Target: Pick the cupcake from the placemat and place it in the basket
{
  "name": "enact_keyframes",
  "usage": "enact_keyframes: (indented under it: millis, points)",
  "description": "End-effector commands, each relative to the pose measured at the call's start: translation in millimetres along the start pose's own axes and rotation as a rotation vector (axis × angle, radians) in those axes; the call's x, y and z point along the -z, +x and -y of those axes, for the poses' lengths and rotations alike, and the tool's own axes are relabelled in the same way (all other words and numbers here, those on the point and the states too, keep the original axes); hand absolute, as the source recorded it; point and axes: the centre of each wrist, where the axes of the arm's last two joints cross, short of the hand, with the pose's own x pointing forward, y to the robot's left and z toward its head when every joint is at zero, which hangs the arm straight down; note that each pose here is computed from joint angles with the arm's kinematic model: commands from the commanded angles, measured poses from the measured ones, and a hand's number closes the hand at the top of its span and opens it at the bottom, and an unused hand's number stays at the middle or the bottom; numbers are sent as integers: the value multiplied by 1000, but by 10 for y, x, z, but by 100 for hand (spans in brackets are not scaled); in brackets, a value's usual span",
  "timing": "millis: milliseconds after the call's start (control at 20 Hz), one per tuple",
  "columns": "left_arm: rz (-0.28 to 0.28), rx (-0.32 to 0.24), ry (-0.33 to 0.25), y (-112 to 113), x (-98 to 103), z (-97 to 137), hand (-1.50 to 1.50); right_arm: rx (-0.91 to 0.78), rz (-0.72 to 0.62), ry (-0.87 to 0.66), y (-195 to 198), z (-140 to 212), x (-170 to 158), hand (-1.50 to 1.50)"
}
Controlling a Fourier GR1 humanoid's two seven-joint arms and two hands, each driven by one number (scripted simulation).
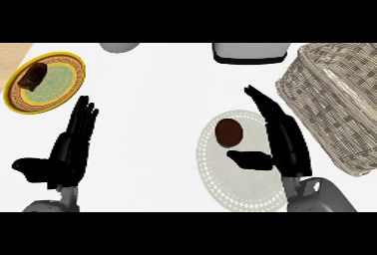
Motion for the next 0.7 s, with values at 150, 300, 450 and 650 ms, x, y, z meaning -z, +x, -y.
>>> enact_keyframes:
  millis: [150, 300, 450, 650]
  points:
    - [17, 3, -12, 9, -67, 35, 0, -384, -183, 147, 453, 544, 158, -150]
    - [7, -10, -8, 48, -24, -1, 0, -405, -193, 281, 822, 614, 85, -150]
    - [28, 3, -20, 165, 120, 27, 0, -374, -197, 373, 1129, 743, 199, -150]
    - [23, -22, -18, 83, -22, 64, 0, -329, -250, 380, 1307, 739, 230, -150]
